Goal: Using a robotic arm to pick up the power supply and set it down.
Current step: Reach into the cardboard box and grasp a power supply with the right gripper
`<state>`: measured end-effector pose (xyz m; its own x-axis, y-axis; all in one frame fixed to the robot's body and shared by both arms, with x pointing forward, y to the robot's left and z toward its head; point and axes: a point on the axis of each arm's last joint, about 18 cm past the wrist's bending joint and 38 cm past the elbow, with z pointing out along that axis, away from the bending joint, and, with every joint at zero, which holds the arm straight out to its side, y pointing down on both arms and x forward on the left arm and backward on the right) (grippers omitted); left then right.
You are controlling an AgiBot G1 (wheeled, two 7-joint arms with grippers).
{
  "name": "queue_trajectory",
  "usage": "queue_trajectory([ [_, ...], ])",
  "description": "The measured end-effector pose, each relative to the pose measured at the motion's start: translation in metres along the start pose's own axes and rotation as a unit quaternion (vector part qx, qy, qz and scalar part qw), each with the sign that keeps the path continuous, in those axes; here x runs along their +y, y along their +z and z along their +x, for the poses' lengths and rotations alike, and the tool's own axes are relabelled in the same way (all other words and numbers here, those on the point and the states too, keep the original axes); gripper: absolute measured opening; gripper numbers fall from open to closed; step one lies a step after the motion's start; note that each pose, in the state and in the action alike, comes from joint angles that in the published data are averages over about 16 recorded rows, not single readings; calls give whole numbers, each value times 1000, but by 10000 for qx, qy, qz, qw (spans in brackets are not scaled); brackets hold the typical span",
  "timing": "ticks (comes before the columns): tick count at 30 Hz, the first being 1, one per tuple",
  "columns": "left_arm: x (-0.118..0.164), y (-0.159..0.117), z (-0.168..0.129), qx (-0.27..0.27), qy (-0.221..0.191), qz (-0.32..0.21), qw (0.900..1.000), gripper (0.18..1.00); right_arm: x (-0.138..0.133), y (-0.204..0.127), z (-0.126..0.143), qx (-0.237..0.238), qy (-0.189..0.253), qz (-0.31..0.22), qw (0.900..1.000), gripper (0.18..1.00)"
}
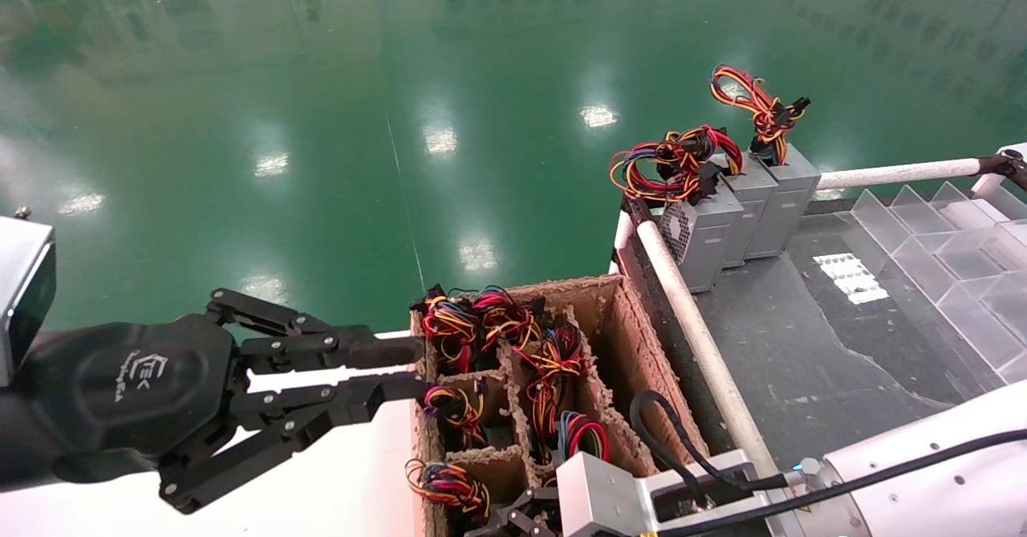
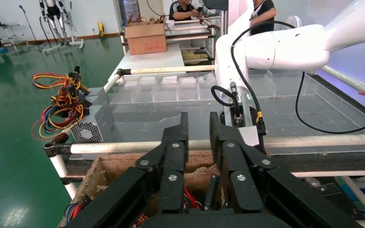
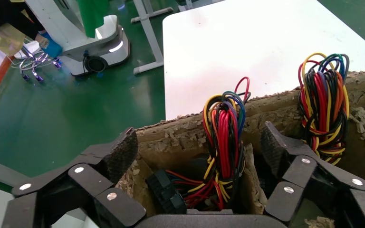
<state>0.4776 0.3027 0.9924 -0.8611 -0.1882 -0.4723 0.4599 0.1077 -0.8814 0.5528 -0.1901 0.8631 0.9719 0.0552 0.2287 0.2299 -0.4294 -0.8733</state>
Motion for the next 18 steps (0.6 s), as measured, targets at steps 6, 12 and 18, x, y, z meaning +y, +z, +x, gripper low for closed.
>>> queue_trajectory([
  [6,0,0,0,0,0,0,10000,322,2,1,3,5,6,-22,10000,897],
  [12,0,0,0,0,0,0,10000,431,3,1,6,26,19,-34,10000,798],
  [18,0,0,0,0,0,0,10000,566,3,3,9,54,4,-42,10000,670],
])
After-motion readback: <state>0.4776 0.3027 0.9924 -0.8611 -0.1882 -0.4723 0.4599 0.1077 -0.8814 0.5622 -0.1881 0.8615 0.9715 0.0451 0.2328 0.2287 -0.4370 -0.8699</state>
